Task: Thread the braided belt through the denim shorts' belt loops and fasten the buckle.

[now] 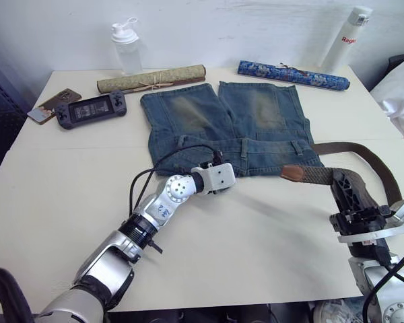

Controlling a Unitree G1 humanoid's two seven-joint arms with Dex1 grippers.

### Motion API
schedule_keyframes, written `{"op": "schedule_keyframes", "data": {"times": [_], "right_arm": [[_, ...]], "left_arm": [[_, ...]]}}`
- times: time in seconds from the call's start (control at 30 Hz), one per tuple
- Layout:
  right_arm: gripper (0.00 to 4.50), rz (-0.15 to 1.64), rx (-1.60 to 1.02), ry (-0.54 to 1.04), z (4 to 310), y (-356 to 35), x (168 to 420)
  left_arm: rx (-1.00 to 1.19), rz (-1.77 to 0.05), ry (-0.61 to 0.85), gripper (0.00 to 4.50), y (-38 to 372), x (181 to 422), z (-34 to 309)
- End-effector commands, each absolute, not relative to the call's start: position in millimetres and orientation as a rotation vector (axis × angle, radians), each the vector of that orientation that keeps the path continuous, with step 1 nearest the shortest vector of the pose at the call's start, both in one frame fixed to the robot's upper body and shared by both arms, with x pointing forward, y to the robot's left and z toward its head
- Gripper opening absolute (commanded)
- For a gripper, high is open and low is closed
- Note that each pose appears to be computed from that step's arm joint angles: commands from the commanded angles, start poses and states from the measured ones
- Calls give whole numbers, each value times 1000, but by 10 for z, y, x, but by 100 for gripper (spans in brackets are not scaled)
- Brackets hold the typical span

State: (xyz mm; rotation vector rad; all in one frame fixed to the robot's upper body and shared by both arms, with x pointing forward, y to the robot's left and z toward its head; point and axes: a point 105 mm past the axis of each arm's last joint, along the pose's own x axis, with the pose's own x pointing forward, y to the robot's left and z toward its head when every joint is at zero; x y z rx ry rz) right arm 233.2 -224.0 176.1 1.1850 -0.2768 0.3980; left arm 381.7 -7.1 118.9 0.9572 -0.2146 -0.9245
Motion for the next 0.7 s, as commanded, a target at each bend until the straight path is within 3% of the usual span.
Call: {"op": "schedule_keyframes", "data": {"times": [0.03, 0.13, 0.27, 0.43, 0.6, 0.7], "right_arm": [[0, 411, 1173, -329, 1874, -2264, 2253], [0, 406, 1173, -327, 1864, -2257, 2254], [0, 401, 1174, -325, 1852, -2254, 2257], [0, 400, 1175, -324, 1830, -2248, 2262], [0, 395, 1162, -332, 1842, -2264, 2250], [0, 395, 1132, -328, 1861, -2284, 2237]], "left_arm": [[1017, -888, -189, 284, 9, 3907, 1105], [998, -886, -183, 185, 18, 3917, 1099], [991, -892, -184, 3, 22, 3900, 1081], [956, -931, -205, 3, 48, 3773, 1066], [880, -1040, -243, 3, 388, 3261, 1091], [796, -1016, -179, 3, 725, 2972, 1059]]}}
